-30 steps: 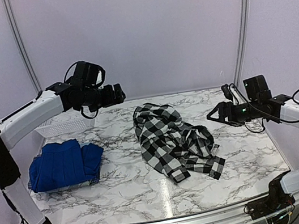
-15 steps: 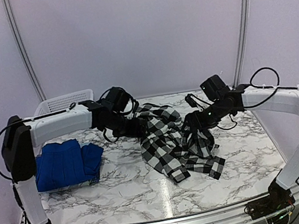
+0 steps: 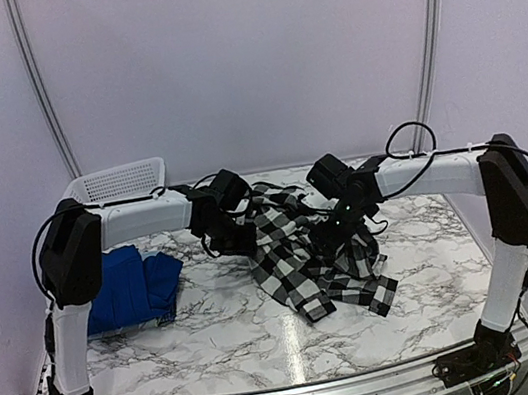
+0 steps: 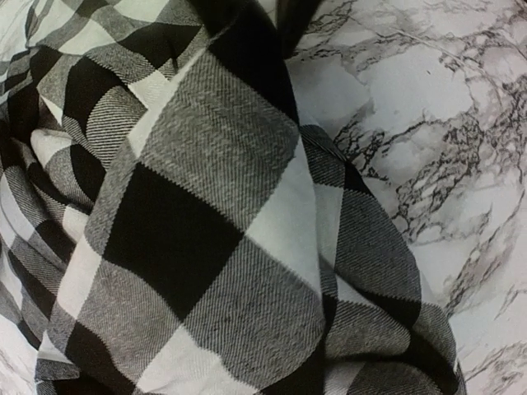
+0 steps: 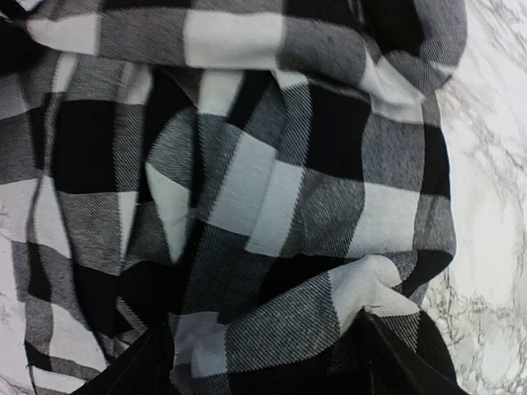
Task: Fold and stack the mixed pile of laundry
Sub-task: Pick up the crumpled shirt from the center of the board.
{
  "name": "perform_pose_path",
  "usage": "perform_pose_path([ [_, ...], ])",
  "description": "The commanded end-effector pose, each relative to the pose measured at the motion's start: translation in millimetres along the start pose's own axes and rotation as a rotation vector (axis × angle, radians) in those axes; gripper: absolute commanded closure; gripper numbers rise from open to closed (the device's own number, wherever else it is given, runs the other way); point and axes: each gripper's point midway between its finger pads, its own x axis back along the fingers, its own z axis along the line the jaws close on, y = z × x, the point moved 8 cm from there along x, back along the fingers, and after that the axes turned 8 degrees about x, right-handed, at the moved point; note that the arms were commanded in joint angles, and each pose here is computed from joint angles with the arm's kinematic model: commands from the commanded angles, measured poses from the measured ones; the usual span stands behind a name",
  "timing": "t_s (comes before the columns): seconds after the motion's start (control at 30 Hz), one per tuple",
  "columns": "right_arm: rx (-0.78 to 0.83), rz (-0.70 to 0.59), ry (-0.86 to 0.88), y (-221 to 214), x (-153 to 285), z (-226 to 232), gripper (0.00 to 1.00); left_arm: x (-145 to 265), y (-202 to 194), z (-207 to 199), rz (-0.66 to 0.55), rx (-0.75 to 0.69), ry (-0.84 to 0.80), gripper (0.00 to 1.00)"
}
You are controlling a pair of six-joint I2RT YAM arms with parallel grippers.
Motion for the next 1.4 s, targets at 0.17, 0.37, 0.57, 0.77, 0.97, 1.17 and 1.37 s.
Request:
perform_pose_path([
  [0.17,-0.06,0.036,-0.135,-13.2,21.5,-36.3,0.98,93.4,73.7,39.8,-0.216,0.141,-0.058,1.0],
  [0.37,-0.293,-0.111,-0.198,-17.9,77.6,-96.4,1.0,171.6,99.8,59.0,-0.385,0.178,-0.088,1.0],
  [0.57,-0.443,-0.242,-0.256,-37.9,123.7,-140.0,1.0,246.4,115.4,74.9,-0.558,0.214,-0.108,1.0],
  [0.77,-0.5,-0.36,-0.295,-36.5,160.8,-162.7,1.0,321.5,133.0,66.9,-0.756,0.197,-0.152,1.0],
  [0.97,-0.484,-0.54,-0.366,-8.4,218.8,-180.4,1.0,389.6,150.9,50.7,-0.935,0.198,-0.31,1.0],
  [1.17,-0.431,-0.68,-0.421,20.6,276.1,-189.7,1.0,450.1,147.1,34.4,-1.095,0.173,-0.478,1.0],
  [1.37,-0.363,-0.817,-0.493,41.3,349.3,-191.1,1.0,514.5,122.9,27.5,-1.252,0.157,-0.583,1.0],
])
